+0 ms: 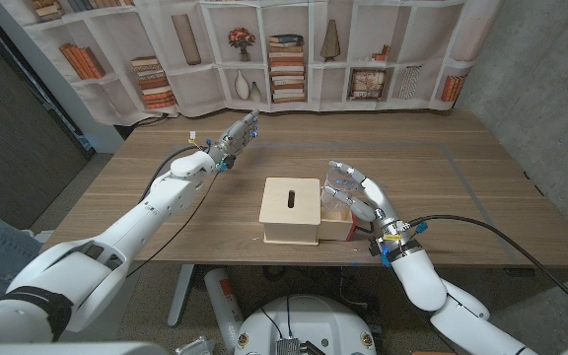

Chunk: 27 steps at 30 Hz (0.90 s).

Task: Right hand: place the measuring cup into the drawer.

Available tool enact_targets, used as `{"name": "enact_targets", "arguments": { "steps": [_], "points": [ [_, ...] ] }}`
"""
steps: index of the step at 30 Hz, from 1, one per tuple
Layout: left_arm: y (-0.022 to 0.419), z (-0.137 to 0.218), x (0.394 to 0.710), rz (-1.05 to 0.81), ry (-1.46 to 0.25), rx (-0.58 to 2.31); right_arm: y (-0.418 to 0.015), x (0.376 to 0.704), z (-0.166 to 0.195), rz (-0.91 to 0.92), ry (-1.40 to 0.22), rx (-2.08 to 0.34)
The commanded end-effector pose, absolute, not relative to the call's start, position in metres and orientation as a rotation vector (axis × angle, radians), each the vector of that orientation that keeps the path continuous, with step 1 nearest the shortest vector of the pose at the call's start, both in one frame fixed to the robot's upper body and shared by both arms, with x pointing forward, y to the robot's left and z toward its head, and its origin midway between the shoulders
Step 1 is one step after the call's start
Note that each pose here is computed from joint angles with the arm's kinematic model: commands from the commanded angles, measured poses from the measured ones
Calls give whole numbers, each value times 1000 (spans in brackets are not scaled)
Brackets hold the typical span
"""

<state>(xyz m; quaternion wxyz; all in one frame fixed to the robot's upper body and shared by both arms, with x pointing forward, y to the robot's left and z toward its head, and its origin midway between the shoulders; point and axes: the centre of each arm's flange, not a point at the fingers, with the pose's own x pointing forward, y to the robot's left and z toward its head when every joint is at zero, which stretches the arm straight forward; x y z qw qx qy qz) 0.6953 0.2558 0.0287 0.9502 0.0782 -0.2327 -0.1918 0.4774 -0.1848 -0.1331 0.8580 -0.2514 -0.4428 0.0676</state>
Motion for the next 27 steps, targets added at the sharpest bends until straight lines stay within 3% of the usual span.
{"name": "enact_targets", "arguments": {
  "steps": [1, 27],
  "points": [
    [257, 26, 696, -387, -468, 156, -184, 477, -130, 149, -926, -557],
    [255, 27, 697, -390, -466, 161, -187, 476, -127, 148, -916, -562]
  ]
}}
